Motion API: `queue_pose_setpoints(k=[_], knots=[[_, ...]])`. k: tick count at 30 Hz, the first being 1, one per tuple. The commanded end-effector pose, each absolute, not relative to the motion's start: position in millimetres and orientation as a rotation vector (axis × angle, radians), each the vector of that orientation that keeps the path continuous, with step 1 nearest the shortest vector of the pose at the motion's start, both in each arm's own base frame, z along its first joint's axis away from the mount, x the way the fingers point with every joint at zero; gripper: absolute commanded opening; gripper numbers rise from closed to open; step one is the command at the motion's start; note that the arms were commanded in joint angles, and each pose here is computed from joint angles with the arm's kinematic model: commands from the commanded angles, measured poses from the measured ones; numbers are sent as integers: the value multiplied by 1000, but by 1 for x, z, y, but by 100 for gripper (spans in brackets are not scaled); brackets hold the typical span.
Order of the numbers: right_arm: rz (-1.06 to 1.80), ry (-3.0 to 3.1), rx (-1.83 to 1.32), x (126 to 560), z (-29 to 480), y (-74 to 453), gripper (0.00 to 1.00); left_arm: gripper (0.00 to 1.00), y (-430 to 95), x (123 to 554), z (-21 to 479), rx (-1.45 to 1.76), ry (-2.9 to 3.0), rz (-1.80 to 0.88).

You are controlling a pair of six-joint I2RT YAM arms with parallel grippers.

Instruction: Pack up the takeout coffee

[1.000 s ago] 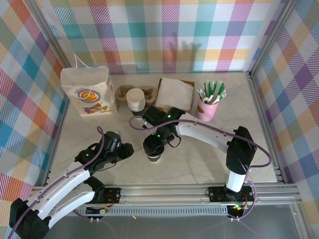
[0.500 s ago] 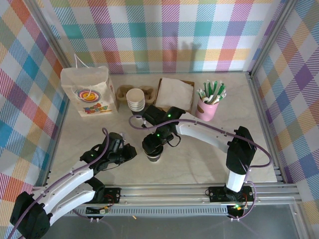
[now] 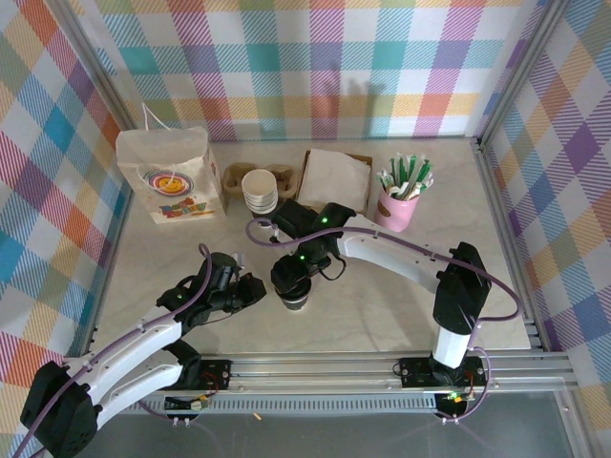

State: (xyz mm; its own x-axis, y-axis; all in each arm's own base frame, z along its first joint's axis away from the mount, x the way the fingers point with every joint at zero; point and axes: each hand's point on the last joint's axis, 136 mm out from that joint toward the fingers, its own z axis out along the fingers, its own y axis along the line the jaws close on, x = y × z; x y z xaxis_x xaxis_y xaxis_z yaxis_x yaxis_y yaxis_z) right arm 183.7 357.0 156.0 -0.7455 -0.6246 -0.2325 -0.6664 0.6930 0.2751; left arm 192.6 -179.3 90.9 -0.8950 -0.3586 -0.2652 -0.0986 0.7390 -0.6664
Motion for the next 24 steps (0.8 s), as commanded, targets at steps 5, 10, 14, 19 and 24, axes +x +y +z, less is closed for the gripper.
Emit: queue_pose_setpoints(k=[5, 10, 14, 19, 24], knots=[[476, 2749, -1039, 184, 178, 349, 79, 18, -168, 189, 102, -345, 2562, -883], [444, 2707, -986, 189, 195, 338, 74, 24, -166, 183, 119, -329, 2524, -930], [449, 2731, -898, 193, 196, 326, 61, 32, -171, 179, 130, -314, 2488, -1008], [548, 2805, -711, 203, 187, 312, 49, 33, -181, 180, 134, -314, 2470, -1096], [664, 2881, -582, 209, 173, 305, 44, 31, -191, 183, 138, -323, 2434, -1185]])
